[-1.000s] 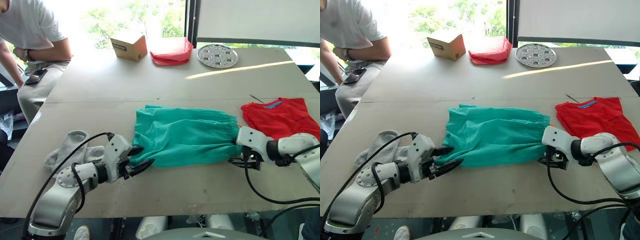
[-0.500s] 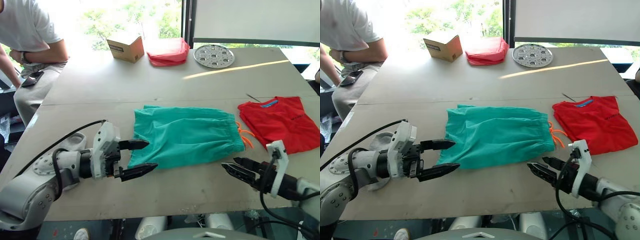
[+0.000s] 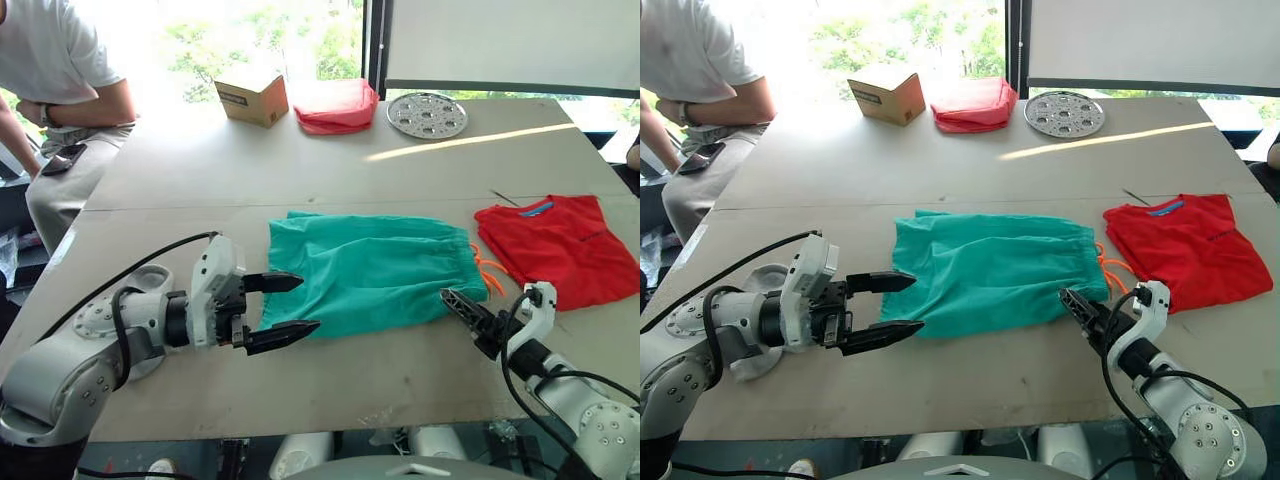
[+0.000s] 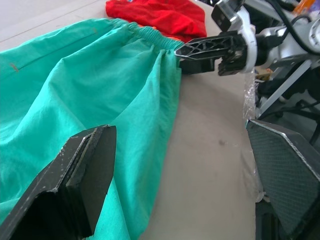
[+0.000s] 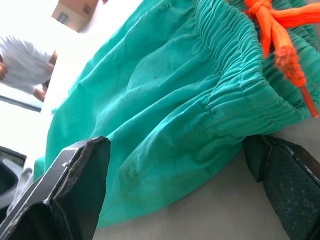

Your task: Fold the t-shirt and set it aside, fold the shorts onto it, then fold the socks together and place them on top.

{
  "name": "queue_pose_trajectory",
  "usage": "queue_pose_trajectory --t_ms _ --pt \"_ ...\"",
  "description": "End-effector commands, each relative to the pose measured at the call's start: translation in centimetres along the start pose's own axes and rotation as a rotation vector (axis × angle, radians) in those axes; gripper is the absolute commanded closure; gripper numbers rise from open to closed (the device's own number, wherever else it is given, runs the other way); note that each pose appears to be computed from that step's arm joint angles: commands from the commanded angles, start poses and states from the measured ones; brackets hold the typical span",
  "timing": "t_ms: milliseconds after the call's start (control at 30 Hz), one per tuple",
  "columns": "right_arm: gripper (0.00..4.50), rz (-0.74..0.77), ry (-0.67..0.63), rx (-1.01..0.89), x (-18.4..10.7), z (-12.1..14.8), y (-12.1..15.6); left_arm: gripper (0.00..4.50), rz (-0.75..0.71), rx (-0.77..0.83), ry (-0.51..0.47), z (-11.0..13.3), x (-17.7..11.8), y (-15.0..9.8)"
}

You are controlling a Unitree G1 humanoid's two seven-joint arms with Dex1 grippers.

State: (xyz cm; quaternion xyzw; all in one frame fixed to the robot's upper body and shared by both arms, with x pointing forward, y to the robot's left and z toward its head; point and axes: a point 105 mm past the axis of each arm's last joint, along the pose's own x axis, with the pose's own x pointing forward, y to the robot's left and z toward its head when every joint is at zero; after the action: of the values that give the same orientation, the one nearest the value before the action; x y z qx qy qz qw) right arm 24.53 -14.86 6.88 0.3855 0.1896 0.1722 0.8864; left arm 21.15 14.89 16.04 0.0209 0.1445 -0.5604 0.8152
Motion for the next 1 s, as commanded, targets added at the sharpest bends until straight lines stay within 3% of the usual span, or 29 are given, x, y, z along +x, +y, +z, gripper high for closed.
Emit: queue_pose_trajectory --t_ms 33,167,367,533,667,733,1000 --pt "0.00 0.047 0.065 0.169 4.2 -4.6 1.4 0.08 -0.016 0.022 -0.020 0.7 0.1 -0.6" --pt "0.00 0.076 0.093 0.108 6.1 -4.8 1.8 0.08 -0.002 0.013 -0.022 0.8 -0.1 -0.4" --pt "0.00 -0.099 0.088 -0.007 9.3 -4.1 0.2 0.08 0.028 0.008 -0.028 0.8 -0.2 -0.5" --pt "2.49 -0.257 0.091 -0.175 10.7 -3.1 -1.3 0.00 0.045 0.001 -0.026 0.6 -0.3 -0.6" --pt "4.38 -0.269 0.039 -0.389 11.0 -1.7 0.0 0.00 0.082 -0.005 -0.028 0.4 -0.8 -0.2" --pt "4.38 -0.276 -0.009 -0.473 10.7 -0.7 0.8 0.00 0.098 -0.010 -0.031 0.3 -1.0 0.0" --pt "4.38 -0.359 -0.381 -0.900 6.7 8.2 4.1 0.00 0.165 -0.005 -0.048 0.2 -1.4 1.0"
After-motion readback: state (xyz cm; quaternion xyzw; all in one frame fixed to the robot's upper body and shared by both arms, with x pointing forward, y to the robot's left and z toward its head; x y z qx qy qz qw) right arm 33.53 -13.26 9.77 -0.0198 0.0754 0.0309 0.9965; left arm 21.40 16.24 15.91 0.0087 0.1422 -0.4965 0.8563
